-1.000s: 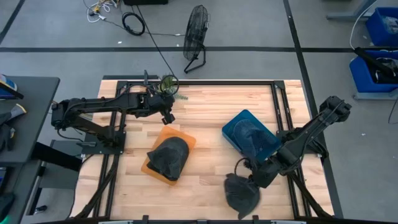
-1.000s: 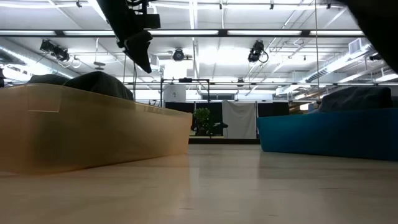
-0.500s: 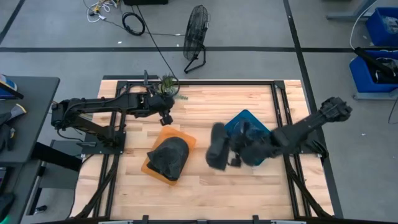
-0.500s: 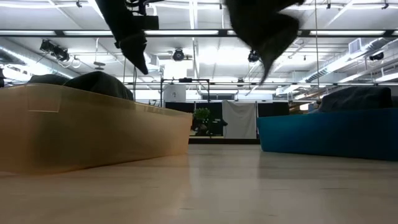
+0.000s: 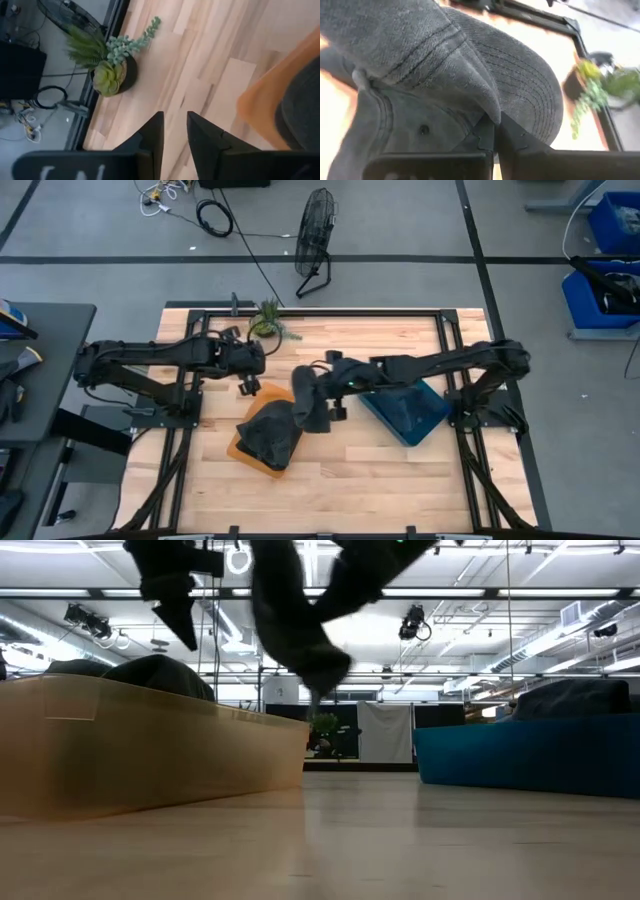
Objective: Pick & Place hat
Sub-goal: Put the black cap into the orange bin
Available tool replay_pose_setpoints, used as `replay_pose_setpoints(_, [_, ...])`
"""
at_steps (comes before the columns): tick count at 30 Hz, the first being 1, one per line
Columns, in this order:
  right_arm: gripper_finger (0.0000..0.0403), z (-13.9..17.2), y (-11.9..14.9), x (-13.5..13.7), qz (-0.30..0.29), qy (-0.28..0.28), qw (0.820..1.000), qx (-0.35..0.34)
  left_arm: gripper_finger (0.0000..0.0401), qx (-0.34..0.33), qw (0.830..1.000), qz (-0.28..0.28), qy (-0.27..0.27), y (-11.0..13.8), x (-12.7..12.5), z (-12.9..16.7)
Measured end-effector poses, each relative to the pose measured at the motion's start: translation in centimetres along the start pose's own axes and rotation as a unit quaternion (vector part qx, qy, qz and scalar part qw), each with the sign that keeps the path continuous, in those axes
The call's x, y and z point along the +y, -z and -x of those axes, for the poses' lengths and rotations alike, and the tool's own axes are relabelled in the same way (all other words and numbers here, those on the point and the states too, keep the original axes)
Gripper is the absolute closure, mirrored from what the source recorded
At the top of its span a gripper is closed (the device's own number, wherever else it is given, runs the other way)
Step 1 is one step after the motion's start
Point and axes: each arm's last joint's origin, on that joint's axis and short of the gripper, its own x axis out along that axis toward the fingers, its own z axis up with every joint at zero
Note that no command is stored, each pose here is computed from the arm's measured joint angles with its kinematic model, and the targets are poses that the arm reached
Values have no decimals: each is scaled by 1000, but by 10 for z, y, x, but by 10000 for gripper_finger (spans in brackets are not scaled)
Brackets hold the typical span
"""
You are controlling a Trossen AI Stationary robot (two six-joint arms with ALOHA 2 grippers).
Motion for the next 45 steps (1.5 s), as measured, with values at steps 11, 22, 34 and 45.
replay_pose_setpoints(11, [398,-25,-58,-12,20,-9,1000,-6,364,-33,994,101,-7,19,20,31])
replay_pose_setpoints(22, [396,-31,-37,-11,21,61,991,114,362,-115,989,89,34,19,23,51])
replay_pose_setpoints(34, [395,-22,-27,-34,-53,213,961,165,254,-285,942,-10,179,-25,6,56])
replay_pose_setpoints(45, [394,-24,-32,-39,-97,228,961,125,210,-275,956,-41,93,-61,-21,13])
